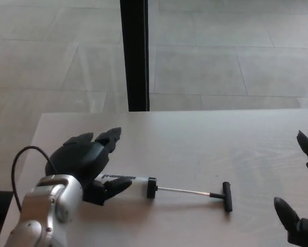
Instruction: The robot uses its left hand to lift the air pump kept on the middle of the desk and use the right hand to pull out the handle
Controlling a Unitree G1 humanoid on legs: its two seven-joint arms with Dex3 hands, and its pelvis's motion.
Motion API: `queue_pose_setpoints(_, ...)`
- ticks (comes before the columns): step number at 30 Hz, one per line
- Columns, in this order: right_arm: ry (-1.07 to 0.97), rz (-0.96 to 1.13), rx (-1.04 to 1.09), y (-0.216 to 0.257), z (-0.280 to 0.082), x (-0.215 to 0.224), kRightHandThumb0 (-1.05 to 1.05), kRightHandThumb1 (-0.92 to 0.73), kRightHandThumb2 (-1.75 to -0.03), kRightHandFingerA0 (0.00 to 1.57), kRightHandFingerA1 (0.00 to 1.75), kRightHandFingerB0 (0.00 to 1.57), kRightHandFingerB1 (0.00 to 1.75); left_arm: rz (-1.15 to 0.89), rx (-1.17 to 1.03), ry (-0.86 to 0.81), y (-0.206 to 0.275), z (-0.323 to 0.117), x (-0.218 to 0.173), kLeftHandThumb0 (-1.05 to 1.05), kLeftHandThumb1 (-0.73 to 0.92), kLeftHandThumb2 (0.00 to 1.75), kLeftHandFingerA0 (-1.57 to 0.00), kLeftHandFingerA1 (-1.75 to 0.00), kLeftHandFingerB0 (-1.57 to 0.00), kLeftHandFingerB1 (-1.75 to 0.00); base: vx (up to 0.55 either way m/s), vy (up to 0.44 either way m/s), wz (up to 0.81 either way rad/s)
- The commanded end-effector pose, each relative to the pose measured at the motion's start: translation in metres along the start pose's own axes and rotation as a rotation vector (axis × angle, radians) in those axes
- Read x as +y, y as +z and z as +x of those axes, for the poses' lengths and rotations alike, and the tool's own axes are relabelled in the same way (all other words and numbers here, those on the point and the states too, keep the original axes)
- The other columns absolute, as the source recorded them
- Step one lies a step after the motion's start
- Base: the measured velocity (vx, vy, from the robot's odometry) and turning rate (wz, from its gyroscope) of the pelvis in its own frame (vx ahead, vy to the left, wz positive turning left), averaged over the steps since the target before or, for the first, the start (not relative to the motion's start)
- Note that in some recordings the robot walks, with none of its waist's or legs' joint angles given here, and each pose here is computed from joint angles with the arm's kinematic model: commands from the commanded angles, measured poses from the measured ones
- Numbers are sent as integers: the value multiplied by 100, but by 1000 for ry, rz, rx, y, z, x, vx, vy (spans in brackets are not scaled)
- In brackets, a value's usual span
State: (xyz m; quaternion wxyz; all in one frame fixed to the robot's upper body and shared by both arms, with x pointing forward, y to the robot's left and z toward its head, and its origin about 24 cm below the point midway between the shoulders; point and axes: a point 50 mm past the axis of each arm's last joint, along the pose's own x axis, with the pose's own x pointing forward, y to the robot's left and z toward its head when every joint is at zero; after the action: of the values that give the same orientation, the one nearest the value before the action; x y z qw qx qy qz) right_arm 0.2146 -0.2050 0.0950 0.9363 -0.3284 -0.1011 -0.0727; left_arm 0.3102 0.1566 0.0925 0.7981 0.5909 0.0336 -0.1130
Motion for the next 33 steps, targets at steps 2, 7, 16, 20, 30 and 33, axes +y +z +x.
queue_pose_setpoints(2, -166, -125, 119, -49, -10, -158, -95, -65, -95, 0, 0, 10, 15, -1155, -126, 314, -151, -138, 70, -84, 81, 72, -9, -38, -13, -27, 0, 0, 0)
queue_pose_setpoints(7, -344, -300, 275, -74, -39, -221, -78, -55, -97, 0, 23, 9, 38, -1313, 141, 471, -224, -222, 40, -73, 89, 66, -20, -42, -24, -33, 0, 0, 0)
queue_pose_setpoints(16, -601, -261, 556, -115, -114, -276, -73, -57, -90, 5, 45, 16, 43, -1348, 554, 901, -281, -328, 13, -73, 68, 107, -32, -59, -20, -48, 0, 0, 0)
queue_pose_setpoints(20, -722, -229, 683, -133, -145, -284, -84, -72, -63, 25, 54, 31, 31, -1385, 775, 1085, -302, -364, -15, -79, 68, 108, -34, -61, -24, -51, 0, 0, 0)
queue_pose_setpoints(30, -845, 63, 757, -166, -182, -255, -81, -70, -59, 32, 48, 27, 37, -1461, 1146, 1251, -295, -408, -76, -64, 84, 65, -47, -58, -43, -44, 0, 0, 0)
queue_pose_setpoints(33, -883, 180, 809, -181, -186, -228, -66, -68, -60, 44, 54, 37, 38, -1449, 1211, 1166, -278, -415, -100, -59, 82, 65, -42, -56, -40, -48, 0, 0, 0)
